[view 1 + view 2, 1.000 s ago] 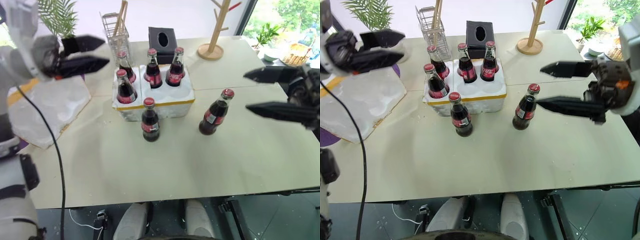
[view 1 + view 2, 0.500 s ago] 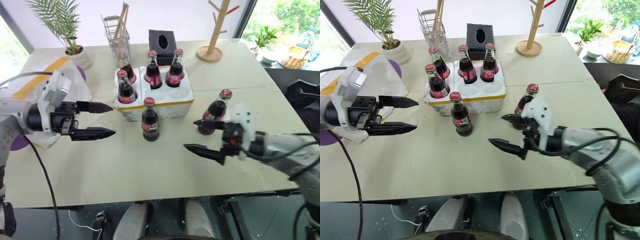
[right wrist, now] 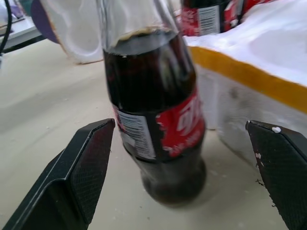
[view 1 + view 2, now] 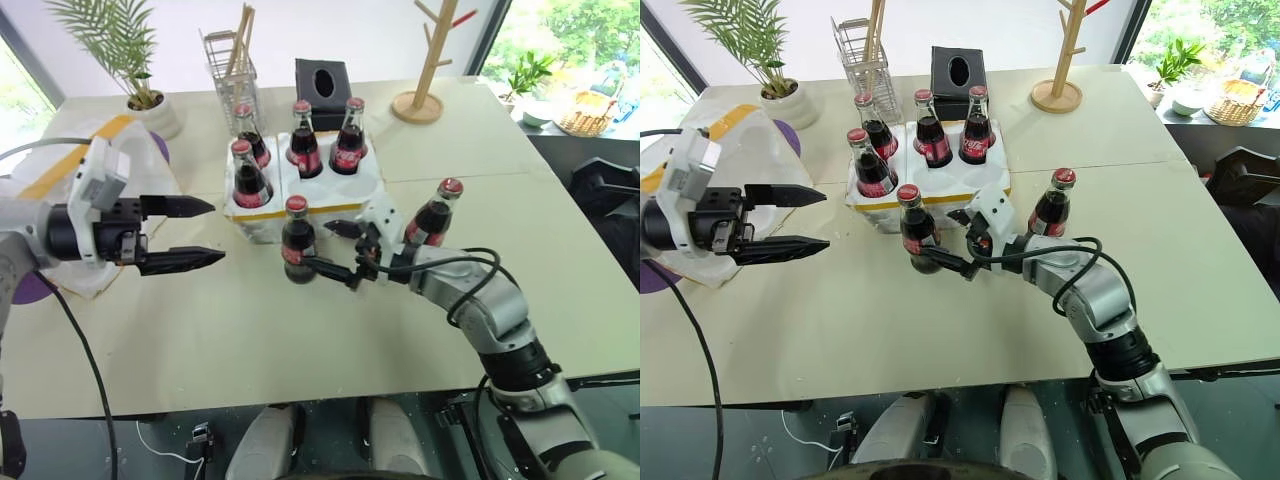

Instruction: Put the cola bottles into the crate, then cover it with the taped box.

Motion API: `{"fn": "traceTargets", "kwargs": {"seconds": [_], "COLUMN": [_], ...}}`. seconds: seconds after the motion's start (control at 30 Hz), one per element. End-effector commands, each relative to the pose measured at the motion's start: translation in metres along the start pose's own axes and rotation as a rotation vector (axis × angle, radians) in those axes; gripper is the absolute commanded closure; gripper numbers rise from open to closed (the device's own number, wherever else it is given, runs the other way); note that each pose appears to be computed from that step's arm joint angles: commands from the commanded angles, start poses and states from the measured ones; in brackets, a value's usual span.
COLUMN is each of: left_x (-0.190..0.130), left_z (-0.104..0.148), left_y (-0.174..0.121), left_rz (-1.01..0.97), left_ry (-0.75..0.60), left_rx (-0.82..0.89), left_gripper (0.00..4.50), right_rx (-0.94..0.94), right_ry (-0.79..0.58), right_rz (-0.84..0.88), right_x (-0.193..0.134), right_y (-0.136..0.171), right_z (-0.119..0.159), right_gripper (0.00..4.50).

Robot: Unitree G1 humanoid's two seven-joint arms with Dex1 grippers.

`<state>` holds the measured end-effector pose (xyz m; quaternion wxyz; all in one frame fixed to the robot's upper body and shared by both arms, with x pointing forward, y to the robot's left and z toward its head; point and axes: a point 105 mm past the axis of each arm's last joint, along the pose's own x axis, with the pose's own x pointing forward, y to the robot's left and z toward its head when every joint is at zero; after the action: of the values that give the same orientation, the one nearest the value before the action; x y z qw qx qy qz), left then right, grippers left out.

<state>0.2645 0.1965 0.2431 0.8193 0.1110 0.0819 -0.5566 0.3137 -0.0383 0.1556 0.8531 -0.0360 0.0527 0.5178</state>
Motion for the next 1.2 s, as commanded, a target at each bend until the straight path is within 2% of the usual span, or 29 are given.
{"fn": "traceTargets", "kwargs": {"seconds": [0.03, 0.17, 0.33, 0.5, 0.53, 0.6, 0.63, 0.8, 0.9, 1.03, 1.2], "left_x": [-0.007, -0.004, -0.002, -0.001, -0.001, -0.001, -0.002, -0.006, -0.005, -0.001, 0.002], "left_z": [0.013, 0.016, 0.017, 0.017, 0.017, 0.017, 0.016, 0.013, 0.013, 0.013, 0.014], "left_y": [-0.001, -0.004, -0.005, -0.004, -0.004, -0.004, -0.004, -0.003, -0.003, -0.002, -0.002], "left_rz": [0.030, 0.020, 0.014, 0.020, 0.020, 0.021, 0.023, 0.045, 0.049, 0.049, 0.050], "left_ry": [-0.019, -0.034, -0.033, -0.039, -0.040, -0.041, -0.042, -0.047, -0.056, -0.074, -0.086], "left_rx": [0.066, 0.064, 0.066, 0.072, 0.072, 0.072, 0.069, 0.061, 0.063, 0.070, 0.078], "left_gripper": [0.06, 0.06, 0.06, 0.06, 0.00, 0.00, 0.00, 0.00, 0.00, 0.00, 0.00], "right_rx": [-0.054, -0.040, -0.021, -0.002, 0.002, 0.006, 0.007, 0.011, -0.015, -0.082, -0.158], "right_ry": [-0.054, -0.054, 0.009, -0.010, -0.021, -0.037, -0.072, -0.208, -0.252, -0.255, -0.211], "right_rz": [0.045, 0.078, 0.111, 0.126, 0.130, 0.136, 0.167, 0.267, 0.224, -0.031, -0.137], "right_x": [0.006, 0.020, 0.036, 0.042, 0.041, 0.038, 0.030, 0.000, 0.000, 0.021, 0.045], "right_y": [0.006, 0.009, 0.011, 0.013, 0.013, 0.014, 0.018, 0.026, 0.015, -0.029, -0.045], "right_z": [0.018, 0.021, 0.005, 0.010, 0.013, 0.018, 0.030, 0.092, 0.121, 0.142, 0.129], "right_gripper": [0.00, 0.00, 0.00, 0.00, 0.57, 1.35, 1.67, 1.67, 1.67, 1.67, 1.67]}}
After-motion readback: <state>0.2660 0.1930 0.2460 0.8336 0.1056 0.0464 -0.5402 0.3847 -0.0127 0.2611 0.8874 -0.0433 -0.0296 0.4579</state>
